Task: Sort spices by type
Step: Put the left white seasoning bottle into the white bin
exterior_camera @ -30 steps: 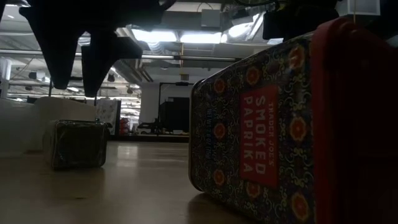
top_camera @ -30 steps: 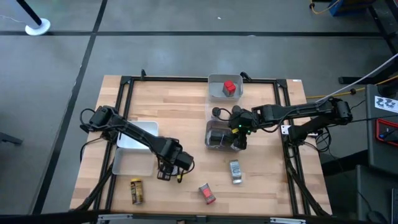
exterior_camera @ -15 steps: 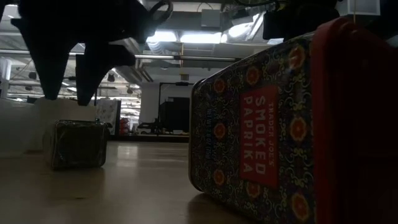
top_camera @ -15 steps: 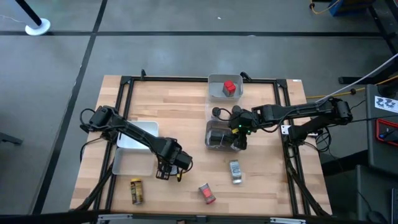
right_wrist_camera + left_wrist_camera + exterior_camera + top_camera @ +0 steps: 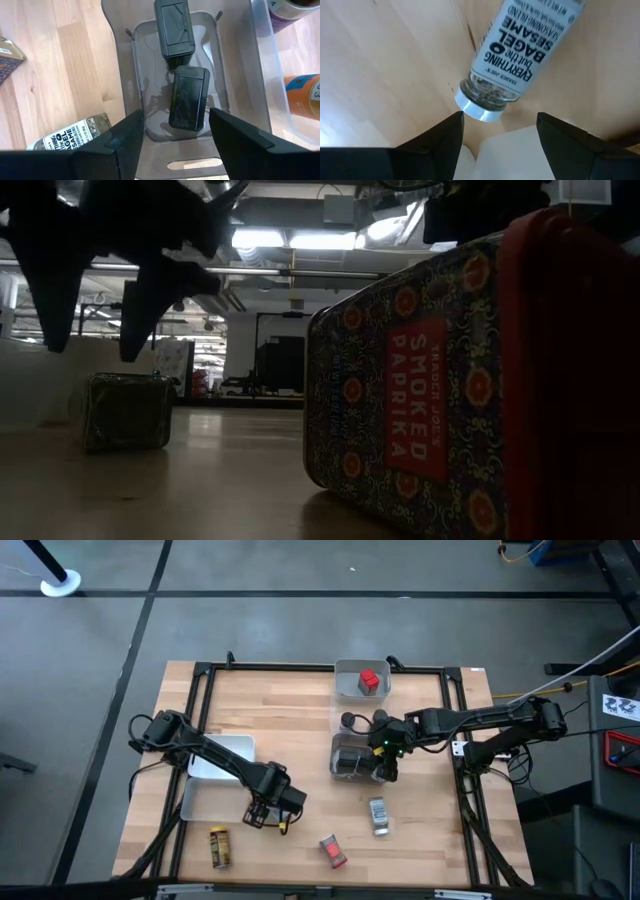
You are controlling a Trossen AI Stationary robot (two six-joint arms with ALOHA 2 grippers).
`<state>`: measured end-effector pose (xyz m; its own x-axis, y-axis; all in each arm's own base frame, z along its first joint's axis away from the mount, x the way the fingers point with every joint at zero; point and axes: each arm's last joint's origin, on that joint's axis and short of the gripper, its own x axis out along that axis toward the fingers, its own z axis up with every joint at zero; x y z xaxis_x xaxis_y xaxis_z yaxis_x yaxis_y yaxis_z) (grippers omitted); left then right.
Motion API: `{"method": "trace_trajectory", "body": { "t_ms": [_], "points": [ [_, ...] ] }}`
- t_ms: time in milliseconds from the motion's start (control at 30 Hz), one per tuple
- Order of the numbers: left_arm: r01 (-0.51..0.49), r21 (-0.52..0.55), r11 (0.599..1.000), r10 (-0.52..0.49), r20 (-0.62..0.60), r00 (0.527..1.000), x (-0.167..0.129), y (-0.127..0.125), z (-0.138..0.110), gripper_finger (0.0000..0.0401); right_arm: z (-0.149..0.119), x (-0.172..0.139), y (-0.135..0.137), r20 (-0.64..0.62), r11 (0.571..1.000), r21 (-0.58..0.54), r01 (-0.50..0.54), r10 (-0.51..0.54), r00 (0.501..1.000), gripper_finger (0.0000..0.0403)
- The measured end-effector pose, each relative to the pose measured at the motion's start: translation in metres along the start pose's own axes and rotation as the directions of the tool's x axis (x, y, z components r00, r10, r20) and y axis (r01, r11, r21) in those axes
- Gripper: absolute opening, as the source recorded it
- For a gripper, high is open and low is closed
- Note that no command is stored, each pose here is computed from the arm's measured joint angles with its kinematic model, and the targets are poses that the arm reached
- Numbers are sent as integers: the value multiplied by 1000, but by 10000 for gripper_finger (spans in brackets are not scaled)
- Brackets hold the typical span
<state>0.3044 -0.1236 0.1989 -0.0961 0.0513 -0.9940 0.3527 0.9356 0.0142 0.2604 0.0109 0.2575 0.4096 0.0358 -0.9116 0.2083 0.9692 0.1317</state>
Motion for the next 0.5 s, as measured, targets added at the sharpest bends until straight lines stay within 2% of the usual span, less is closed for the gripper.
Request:
{"method": "trace_trajectory", "body": {
  "t_ms": [300,500],
  "points": [
    [3,122,992,1,-30,1000,13,0,-5,239,0,0,0,0,1000,-1,0,0,1000,225],
    [-5,113,994,1,35,999,22,1,-1,239,0,0,0,0,1000,-1,0,0,1000,225]
  ]
}}
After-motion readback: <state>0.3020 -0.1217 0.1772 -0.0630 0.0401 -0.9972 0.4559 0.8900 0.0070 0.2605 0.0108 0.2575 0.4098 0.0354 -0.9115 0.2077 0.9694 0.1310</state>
